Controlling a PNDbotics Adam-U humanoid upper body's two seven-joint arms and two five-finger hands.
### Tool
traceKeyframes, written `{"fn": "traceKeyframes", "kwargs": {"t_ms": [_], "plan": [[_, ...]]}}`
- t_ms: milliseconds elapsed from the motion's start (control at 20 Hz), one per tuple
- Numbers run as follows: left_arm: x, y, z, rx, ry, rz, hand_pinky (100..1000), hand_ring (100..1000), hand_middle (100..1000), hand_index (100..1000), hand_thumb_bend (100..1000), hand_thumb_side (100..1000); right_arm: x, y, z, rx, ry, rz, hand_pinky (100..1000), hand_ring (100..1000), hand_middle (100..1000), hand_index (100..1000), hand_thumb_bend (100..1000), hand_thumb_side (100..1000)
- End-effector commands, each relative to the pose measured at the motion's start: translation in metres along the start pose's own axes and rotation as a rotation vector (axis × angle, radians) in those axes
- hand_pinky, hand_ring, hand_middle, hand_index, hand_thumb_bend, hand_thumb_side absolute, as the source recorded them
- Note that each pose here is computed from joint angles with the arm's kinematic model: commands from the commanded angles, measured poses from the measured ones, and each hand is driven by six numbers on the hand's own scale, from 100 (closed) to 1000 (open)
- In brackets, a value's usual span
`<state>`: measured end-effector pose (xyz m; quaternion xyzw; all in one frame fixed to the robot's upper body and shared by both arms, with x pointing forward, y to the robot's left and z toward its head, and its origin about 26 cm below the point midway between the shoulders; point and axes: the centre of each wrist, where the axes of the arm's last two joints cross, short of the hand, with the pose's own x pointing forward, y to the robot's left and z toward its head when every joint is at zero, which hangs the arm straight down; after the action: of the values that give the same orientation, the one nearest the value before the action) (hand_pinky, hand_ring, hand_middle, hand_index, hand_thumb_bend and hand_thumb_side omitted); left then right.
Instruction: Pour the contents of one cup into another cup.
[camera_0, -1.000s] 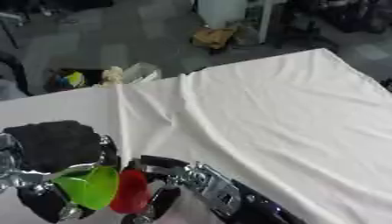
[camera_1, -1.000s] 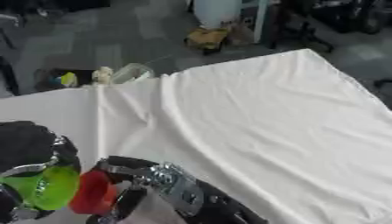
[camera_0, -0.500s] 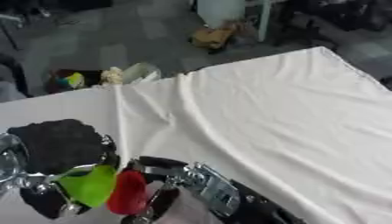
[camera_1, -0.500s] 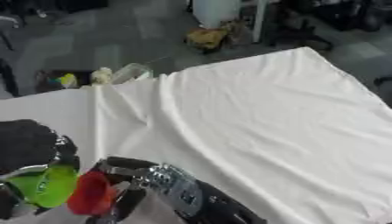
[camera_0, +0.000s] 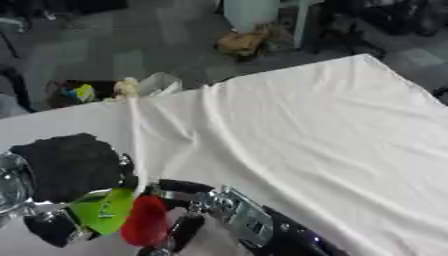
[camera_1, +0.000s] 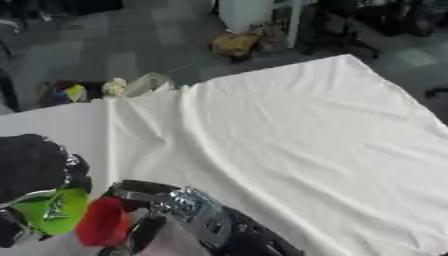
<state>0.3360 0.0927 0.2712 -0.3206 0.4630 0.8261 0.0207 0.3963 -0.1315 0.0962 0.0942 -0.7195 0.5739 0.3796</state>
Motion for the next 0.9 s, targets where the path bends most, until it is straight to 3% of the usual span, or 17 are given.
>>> {"fn": "traceKeyframes", "kwargs": {"t_ms": [50, 900], "plan": [[-0.0013, 0.0096, 0.0042, -0.104, -0.074, -0.137, 144, 244, 369, 640, 100, 107, 0.0059, -0.0082, -0.0012, -0.006, -0.013, 0.026, 479, 708, 151, 349, 100, 100], [0.0032, 0.0112, 0.0017, -0.128, -0.082, -0.225, 129, 249, 361, 631, 100, 100, 0.0053, -0.0083, 0.0008, -0.003, -0.01, 0.023, 475, 713, 152, 348, 100, 100]]}}
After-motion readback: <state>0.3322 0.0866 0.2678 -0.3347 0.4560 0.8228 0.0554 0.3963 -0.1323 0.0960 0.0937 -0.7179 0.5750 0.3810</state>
